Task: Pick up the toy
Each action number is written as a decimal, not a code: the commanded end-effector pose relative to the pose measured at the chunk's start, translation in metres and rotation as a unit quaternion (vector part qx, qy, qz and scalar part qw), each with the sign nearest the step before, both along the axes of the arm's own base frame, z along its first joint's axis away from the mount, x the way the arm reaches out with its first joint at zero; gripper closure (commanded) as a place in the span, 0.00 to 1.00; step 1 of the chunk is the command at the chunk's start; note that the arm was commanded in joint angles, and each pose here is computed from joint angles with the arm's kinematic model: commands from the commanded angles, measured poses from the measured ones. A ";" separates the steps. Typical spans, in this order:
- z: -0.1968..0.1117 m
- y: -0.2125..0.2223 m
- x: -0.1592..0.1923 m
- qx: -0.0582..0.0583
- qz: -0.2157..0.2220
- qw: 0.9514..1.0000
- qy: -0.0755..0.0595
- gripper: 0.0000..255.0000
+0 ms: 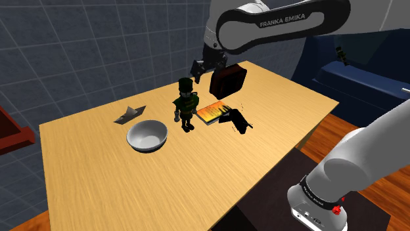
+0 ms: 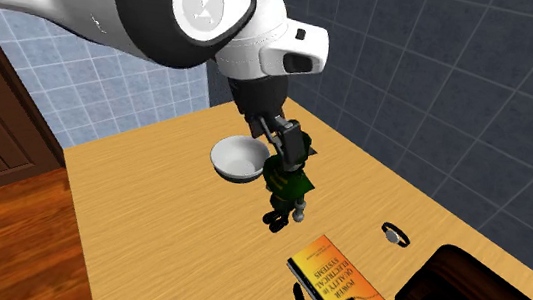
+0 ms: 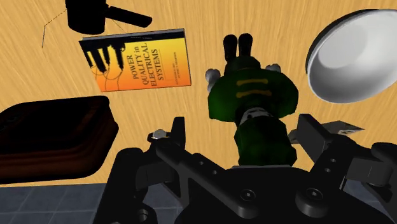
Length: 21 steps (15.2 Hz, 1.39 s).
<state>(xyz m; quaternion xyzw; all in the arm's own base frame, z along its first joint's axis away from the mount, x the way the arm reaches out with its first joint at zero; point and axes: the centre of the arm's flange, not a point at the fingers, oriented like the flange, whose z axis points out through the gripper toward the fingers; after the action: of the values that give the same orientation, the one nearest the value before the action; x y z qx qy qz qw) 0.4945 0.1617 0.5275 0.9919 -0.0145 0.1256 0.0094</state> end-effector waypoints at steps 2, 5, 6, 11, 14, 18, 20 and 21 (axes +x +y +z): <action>-0.014 0.022 0.030 -0.008 0.002 1.000 -0.011 0.00; -0.030 0.043 0.059 -0.016 0.005 1.000 -0.021 0.00; -0.033 0.048 0.066 -0.018 0.005 1.000 -0.023 0.00; -0.060 0.048 0.066 -0.018 0.005 1.000 -0.023 0.00; -0.073 0.048 0.066 -0.018 0.005 1.000 -0.023 0.00; -0.073 0.049 0.066 -0.018 0.005 1.000 -0.023 1.00; -0.073 0.048 0.066 -0.018 0.005 1.000 -0.023 1.00; -0.073 0.049 0.066 -0.018 0.005 1.000 -0.023 1.00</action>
<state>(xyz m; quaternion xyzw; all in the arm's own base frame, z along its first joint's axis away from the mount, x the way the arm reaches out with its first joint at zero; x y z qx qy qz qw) 0.5608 0.2100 0.4564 0.9882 -0.0073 0.1505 0.0261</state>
